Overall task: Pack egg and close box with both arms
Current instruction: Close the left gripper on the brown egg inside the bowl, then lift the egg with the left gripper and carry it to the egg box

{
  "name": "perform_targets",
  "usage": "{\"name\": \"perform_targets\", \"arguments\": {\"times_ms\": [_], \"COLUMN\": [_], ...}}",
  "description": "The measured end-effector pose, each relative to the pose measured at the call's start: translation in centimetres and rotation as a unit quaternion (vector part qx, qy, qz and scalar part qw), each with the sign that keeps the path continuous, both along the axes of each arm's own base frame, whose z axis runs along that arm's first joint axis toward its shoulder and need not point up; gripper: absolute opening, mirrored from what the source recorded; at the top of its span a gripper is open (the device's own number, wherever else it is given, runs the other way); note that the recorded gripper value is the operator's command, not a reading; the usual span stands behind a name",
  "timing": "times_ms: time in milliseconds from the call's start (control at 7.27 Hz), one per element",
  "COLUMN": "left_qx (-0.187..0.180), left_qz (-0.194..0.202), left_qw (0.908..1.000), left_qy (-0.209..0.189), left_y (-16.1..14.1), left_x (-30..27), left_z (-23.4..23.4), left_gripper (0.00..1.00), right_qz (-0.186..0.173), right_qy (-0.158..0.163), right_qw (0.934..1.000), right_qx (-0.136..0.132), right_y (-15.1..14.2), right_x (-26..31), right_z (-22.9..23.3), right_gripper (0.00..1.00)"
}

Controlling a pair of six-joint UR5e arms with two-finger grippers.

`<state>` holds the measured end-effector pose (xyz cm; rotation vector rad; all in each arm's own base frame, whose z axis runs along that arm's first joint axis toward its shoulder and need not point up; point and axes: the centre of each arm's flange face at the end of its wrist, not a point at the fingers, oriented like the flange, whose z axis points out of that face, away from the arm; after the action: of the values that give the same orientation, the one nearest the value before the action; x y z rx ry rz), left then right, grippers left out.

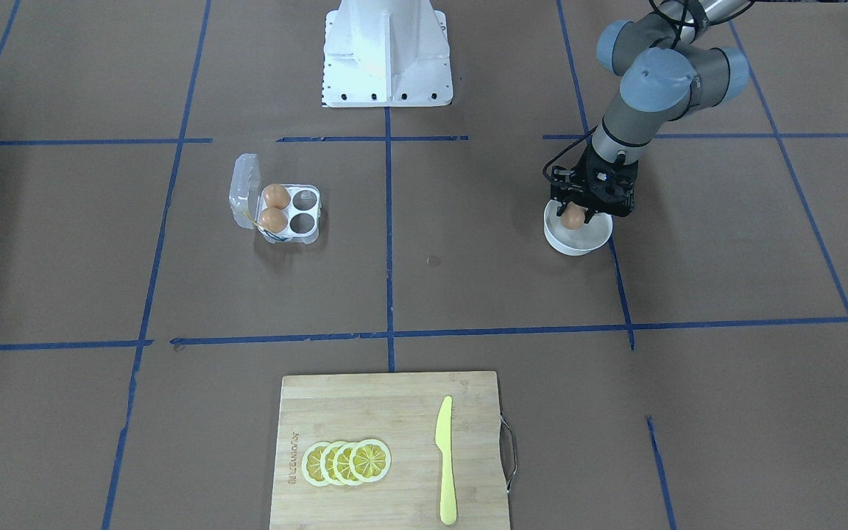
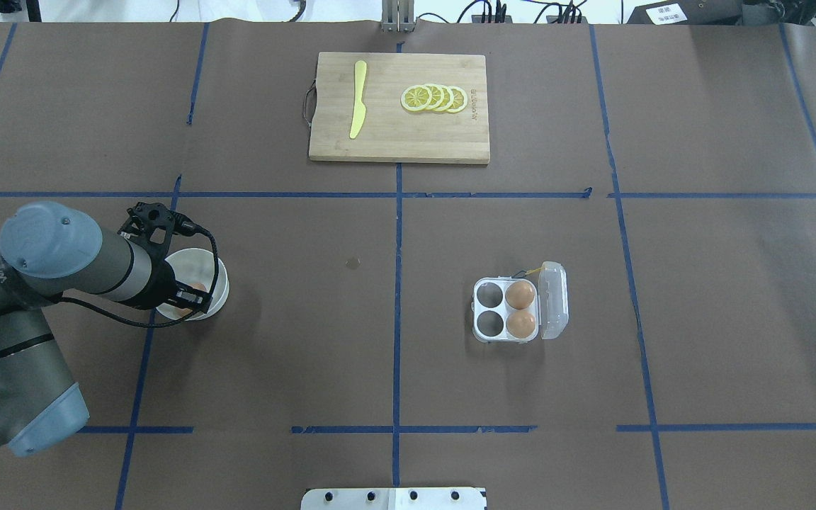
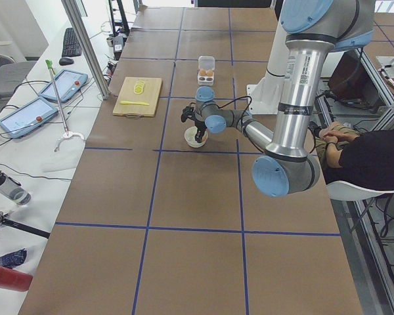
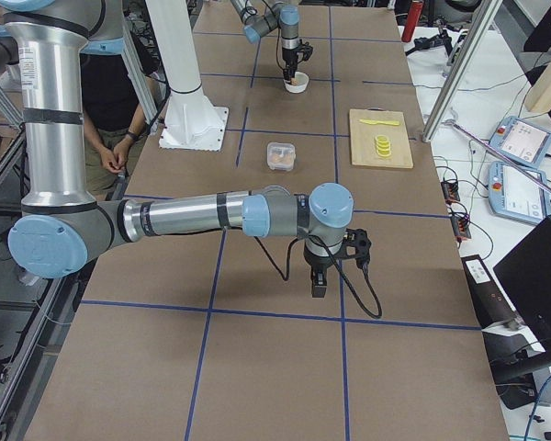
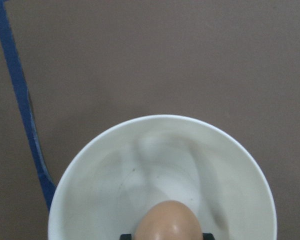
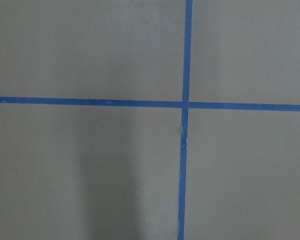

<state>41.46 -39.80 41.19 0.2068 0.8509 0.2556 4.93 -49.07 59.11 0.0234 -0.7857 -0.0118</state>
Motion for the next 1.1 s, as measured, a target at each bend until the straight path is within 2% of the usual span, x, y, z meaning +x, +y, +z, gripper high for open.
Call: {"name": "perform_targets", "arguments": {"times_ms": [138, 275, 688, 825, 1100], "left_qx": [0.003, 0.01, 0.03, 0.019, -0.006], "left_qz": [-0.002, -0.006, -0.036, -0.056, -0.116], "left_qw": [1.0, 0.9998, 0.9975, 0.9958, 0.9863], "left_qy": [0.005, 0.015, 0.053, 0.07, 0.118], "left_y": [0.0, 0.1, -0.5, -1.0, -2.5], "left_x": [-0.4, -1.3, -5.0, -4.8, 0.0], "left_z": [-0.6, -1.8, -6.2, -8.0, -14.4], "left_gripper": [0.04, 0.0, 0.0, 0.0, 0.0], "right_qz": [0.0, 0.0, 0.001, 0.001, 0.0], "right_qy": [0.0, 0.0, 0.0, 0.0, -0.001], "right_qw": [1.0, 1.0, 1.0, 1.0, 0.9999], "right_qx": [0.0, 0.001, 0.006, 0.008, 0.012], "right_y": [0.0, -0.1, -0.4, -0.4, -0.4], "right_x": [0.0, 0.0, 0.0, 0.0, 0.0], "right_z": [0.0, -0.1, -0.6, -0.8, -1.1], "right_gripper": [1.0, 1.0, 1.0, 1.0, 1.0]}}
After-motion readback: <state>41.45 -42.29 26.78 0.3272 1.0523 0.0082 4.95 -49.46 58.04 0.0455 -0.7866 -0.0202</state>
